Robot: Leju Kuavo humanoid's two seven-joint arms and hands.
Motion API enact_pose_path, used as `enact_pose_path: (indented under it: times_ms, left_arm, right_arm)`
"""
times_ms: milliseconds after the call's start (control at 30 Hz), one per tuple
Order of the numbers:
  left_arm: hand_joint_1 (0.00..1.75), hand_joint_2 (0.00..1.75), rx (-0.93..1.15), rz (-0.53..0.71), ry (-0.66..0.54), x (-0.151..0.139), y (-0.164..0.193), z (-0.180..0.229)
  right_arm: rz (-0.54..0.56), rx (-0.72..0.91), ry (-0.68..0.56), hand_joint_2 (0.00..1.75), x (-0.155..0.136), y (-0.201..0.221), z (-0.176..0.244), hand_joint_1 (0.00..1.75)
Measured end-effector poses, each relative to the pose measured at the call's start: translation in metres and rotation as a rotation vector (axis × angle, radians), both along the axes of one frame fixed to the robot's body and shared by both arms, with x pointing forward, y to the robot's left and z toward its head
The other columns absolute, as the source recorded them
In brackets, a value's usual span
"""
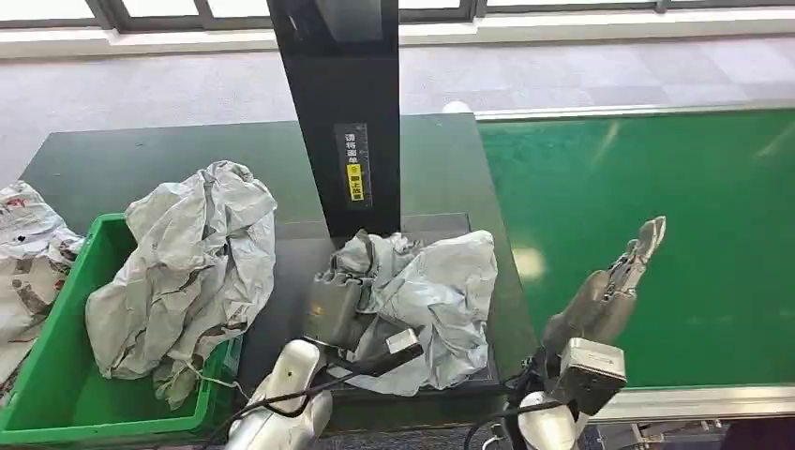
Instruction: Moved the parcel from conveyor to table for the left to box.
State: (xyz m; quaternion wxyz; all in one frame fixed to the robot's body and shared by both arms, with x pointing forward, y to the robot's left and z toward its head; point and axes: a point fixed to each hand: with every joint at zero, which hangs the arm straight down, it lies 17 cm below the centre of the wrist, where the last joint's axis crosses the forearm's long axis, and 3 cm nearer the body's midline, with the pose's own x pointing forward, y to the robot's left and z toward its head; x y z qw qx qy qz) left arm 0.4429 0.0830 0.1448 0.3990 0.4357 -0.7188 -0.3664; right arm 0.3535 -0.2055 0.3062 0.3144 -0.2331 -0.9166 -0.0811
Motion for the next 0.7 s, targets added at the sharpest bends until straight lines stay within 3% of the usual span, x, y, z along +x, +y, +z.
enact_pose_path:
  times_ms: [67,267,533,700]
  left_arm:
    - [1.75,1.75,-0.031,0.019,-0.123,-0.003,0.01,0.042]
    - [1.75,1.75,-0.064,0.047,-0.273,-0.017,0.03,0.099]
    - [1.75,1.75,-0.098,-0.012,-0.71,-0.095,0.061,0.239]
    - [1.75,1.75,-0.217,0.01,-0.852,-0.13,0.115,0.272]
  right_arm:
    - [-0.011,0.009,-0.027,0.0,-0.005,-0.004,0.009,0.0]
    - [-0.021,0.023,-0.068,0.0,-0.013,-0.01,0.024,0.0]
    - [-0.017,0.036,-0.067,0.0,-0.01,-0.01,0.024,0.0]
    - [-0.016,0.036,-0.063,0.0,-0.009,-0.01,0.023,0.0]
